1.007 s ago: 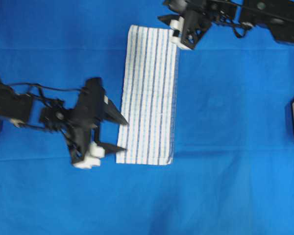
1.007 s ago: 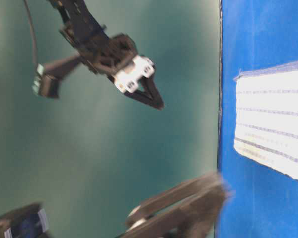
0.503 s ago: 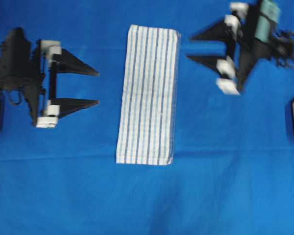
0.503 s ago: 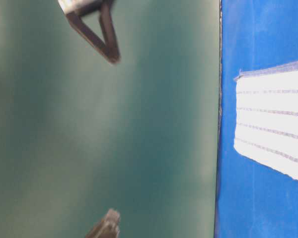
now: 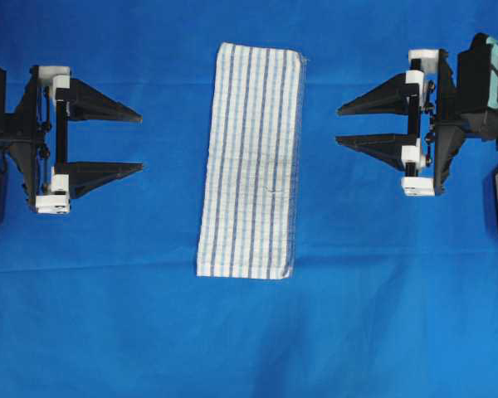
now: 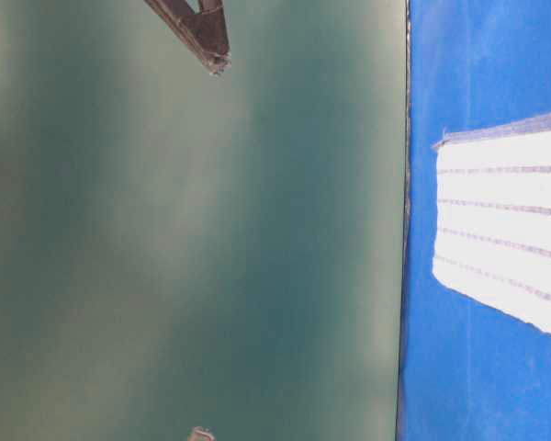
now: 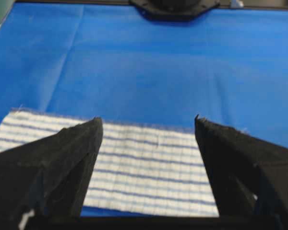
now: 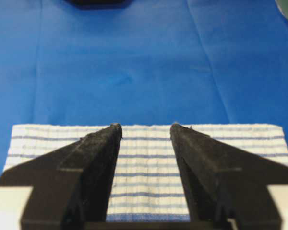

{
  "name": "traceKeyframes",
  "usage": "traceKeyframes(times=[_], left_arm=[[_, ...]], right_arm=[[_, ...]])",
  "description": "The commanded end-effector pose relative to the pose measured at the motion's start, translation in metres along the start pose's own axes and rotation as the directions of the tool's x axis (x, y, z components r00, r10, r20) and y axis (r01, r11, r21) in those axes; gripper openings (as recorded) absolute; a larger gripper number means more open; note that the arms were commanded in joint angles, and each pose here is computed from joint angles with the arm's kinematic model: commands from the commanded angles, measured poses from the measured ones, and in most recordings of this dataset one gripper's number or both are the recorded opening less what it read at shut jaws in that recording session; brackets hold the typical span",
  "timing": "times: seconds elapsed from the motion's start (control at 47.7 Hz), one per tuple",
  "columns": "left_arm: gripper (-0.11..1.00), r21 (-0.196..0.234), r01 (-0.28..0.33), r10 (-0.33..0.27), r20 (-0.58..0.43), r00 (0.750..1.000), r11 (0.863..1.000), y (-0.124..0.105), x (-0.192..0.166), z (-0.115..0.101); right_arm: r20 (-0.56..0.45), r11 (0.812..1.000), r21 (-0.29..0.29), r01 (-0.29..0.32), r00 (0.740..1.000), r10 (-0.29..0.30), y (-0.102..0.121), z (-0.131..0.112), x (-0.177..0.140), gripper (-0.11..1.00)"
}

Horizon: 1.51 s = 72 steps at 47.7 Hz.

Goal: Fold the blue towel.
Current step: 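Move both grippers to the strip's far end and grasp its corners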

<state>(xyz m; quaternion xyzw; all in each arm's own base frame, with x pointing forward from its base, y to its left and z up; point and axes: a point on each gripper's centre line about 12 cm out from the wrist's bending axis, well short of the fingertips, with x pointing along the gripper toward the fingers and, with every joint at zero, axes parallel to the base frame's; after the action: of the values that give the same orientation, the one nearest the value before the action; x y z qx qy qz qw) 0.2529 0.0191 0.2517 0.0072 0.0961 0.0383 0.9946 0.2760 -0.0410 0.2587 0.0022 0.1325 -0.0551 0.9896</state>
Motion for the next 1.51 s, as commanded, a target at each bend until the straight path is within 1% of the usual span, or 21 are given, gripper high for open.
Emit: traceKeyframes(times=[0.0,0.084,0.21,0.315,0.336,0.42,0.503,0.587,0.734,0.902,0.986,1.07,1.154,1.28,1.385,1.489], left_arm=[[0.72,-0.001,-0.021,0.021,0.033,0.999,1.0,0.005,0.005,0.009],[0.73,-0.009,-0.065,0.065,0.033,0.997,0.998,0.018,0.013,0.009],[0.79,-0.025,-0.147,0.147,-0.005,0.989,0.989,0.043,0.031,0.006],[0.85,-0.037,-0.212,0.21,-0.055,0.976,0.977,0.067,0.049,-0.002],[0.86,-0.04,-0.231,0.228,-0.07,0.971,0.972,0.074,0.055,-0.004],[0.88,-0.049,-0.276,0.269,-0.121,0.956,0.96,0.094,0.07,-0.016],[0.88,-0.057,-0.313,0.3,-0.172,0.938,0.948,0.111,0.085,-0.032],[0.88,-0.063,-0.348,0.327,-0.22,0.919,0.935,0.13,0.102,-0.051],[0.88,-0.07,-0.387,0.353,-0.29,0.89,0.919,0.154,0.125,-0.084],[0.88,-0.075,-0.416,0.37,-0.335,0.867,0.906,0.174,0.143,-0.107],[0.88,-0.075,-0.421,0.372,-0.349,0.86,0.904,0.18,0.15,-0.115],[0.88,-0.077,-0.432,0.376,-0.37,0.849,0.899,0.187,0.157,-0.127],[0.88,-0.079,-0.438,0.377,-0.388,0.841,0.895,0.192,0.161,-0.137],[0.88,-0.079,-0.437,0.371,-0.411,0.833,0.896,0.193,0.167,-0.151],[0.87,-0.079,-0.439,0.369,-0.42,0.829,0.895,0.195,0.17,-0.156],[0.83,-0.077,-0.437,0.367,-0.422,0.829,0.896,0.194,0.17,-0.157]], right_arm=[[0.038,1.0,-0.001,0.01,0.999,-0.01,-0.004,0.012,0.0,0.55],[0.038,0.998,0.009,0.055,0.998,-0.055,-0.017,0.013,0.002,0.59],[0.019,0.99,0.034,0.138,0.99,-0.139,-0.044,0.01,0.008,0.64],[-0.026,0.975,0.058,0.215,0.977,-0.214,-0.072,0.004,0.019,0.64],[-0.037,0.971,0.062,0.229,0.973,-0.227,-0.077,0.002,0.022,0.64],[-0.083,0.96,0.068,0.272,0.96,-0.266,-0.097,-0.007,0.034,0.64],[-0.15,0.949,0.071,0.308,0.944,-0.295,-0.117,-0.024,0.05,0.64],[-0.205,0.943,0.075,0.326,0.93,-0.305,-0.131,-0.04,0.065,0.64],[-0.297,0.939,0.074,0.335,0.907,-0.3,-0.147,-0.072,0.093,0.64],[-0.366,0.934,0.081,0.348,0.882,-0.296,-0.159,-0.101,0.107,0.64],[-0.391,0.93,0.087,0.356,0.871,-0.297,-0.164,-0.112,0.11,0.64],[-0.403,0.928,0.092,0.36,0.866,-0.295,-0.167,-0.121,0.111,0.64],[-0.405,0.927,0.099,0.363,0.865,-0.296,-0.171,-0.127,0.114,0.64],[-0.41,0.925,0.105,0.366,0.863,-0.295,-0.175,-0.134,0.117,0.64],[-0.413,0.922,0.107,0.373,0.86,-0.299,-0.18,-0.137,0.12,0.64],[-0.419,0.922,0.104,0.373,0.857,-0.3,-0.183,-0.138,0.125,0.63]])
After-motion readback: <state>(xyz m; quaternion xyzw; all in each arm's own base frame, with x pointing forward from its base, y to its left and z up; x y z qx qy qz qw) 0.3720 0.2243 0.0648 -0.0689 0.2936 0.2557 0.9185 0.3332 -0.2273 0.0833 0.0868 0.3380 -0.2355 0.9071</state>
